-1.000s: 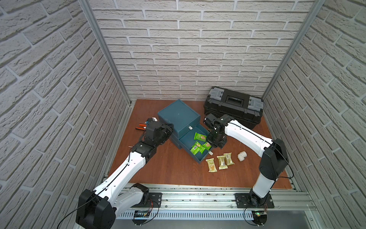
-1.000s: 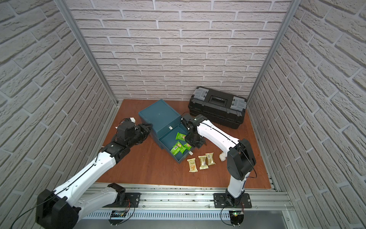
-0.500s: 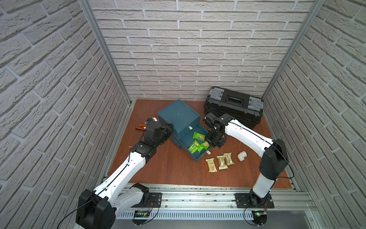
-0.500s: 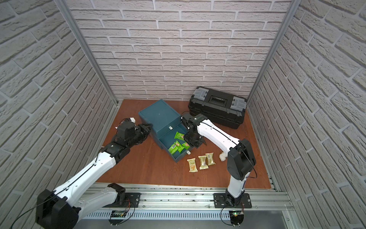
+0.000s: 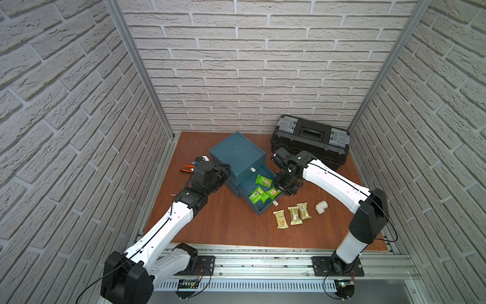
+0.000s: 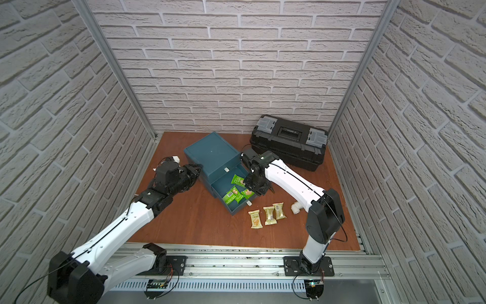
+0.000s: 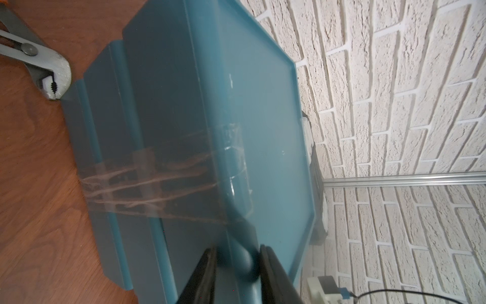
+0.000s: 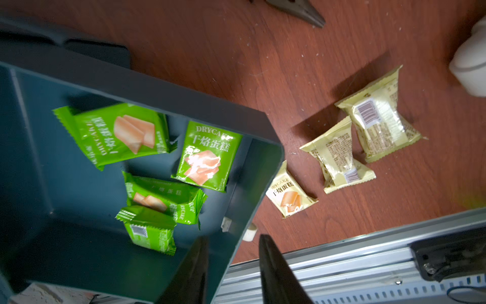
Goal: Take the cookies out of the drawer
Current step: Adjust the drawer in the storage box, then pick up the cookie from the drawer.
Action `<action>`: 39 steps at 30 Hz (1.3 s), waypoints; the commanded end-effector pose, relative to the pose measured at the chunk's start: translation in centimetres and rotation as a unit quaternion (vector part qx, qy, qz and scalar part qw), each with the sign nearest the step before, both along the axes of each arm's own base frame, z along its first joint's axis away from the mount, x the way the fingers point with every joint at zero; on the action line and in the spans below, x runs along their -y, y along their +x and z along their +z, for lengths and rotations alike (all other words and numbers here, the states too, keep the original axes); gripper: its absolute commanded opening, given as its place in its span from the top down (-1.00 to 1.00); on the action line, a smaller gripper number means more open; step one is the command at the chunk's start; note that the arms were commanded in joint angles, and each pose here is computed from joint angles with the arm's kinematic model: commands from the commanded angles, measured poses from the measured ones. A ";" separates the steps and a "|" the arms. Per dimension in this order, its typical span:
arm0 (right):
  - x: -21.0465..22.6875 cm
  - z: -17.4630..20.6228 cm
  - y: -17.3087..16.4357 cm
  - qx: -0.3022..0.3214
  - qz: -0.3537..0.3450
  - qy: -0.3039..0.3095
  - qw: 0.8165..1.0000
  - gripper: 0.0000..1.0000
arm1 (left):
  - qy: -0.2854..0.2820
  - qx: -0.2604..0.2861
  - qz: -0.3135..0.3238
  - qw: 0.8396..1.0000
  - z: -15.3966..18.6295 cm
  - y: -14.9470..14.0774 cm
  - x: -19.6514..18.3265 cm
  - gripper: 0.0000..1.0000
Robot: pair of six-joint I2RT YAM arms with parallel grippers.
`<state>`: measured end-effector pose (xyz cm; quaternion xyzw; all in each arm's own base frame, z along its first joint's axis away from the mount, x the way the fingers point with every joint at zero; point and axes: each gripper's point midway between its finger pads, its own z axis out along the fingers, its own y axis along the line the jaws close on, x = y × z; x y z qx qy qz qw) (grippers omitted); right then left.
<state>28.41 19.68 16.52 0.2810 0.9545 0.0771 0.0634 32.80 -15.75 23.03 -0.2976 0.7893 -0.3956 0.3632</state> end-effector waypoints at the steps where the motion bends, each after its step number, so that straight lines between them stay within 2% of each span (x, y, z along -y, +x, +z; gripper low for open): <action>1: 0.4 3.8 1.2 0.112 0.089 0.002 0.990 -0.10 | 0.032 -0.077 -0.007 0.996 -4.8 -1.7 -0.5 0.37; 3: -0.1 5.5 2.1 0.185 0.163 0.007 0.969 -0.18 | 0.031 -0.076 -0.008 0.997 -4.7 -1.7 -0.5 0.37; 6: -1.0 7.8 3.4 0.287 0.288 -0.015 0.913 -0.19 | 0.031 -0.077 -0.008 0.996 -4.8 -1.7 -0.5 0.37; 9: -2.8 8.6 3.5 0.334 0.439 -0.043 0.833 -0.20 | 0.031 -0.078 -0.011 0.996 -4.9 -1.7 -0.4 0.37; 10: -3.8 8.5 3.2 0.348 0.497 -0.044 0.794 -0.20 | 0.031 -0.079 -0.011 0.996 -5.0 -1.7 -0.4 0.37; 11: -4.5 8.4 2.9 0.357 0.536 -0.044 0.764 -0.20 | 0.030 -0.077 -0.012 0.996 -4.8 -1.7 -0.4 0.37; 14: -5.9 7.0 1.9 0.378 0.651 -0.058 0.655 -0.21 | 0.030 -0.078 -0.011 0.996 -4.9 -1.7 -0.4 0.37; 15: -6.1 6.5 1.9 0.379 0.673 -0.067 0.631 -0.22 | 0.030 -0.077 -0.011 0.996 -4.8 -1.7 -0.4 0.37; 17: -6.2 5.4 2.3 0.363 0.710 -0.088 0.597 -0.24 | 0.031 -0.077 -0.010 0.996 -4.8 -1.7 -0.5 0.37; 20: -6.5 3.7 3.2 0.321 0.746 -0.092 0.576 -0.24 | 0.032 -0.078 -0.010 0.996 -4.8 -1.7 -0.5 0.37; 26: -7.1 0.7 5.0 0.301 0.770 -0.096 0.555 -0.26 | 0.034 -0.079 -0.004 0.996 -4.8 -1.8 -0.9 0.37; 39: -6.6 -3.5 8.6 0.278 0.763 -0.101 0.575 -0.27 | 0.035 -0.082 0.000 0.996 -4.8 -1.9 -1.3 0.37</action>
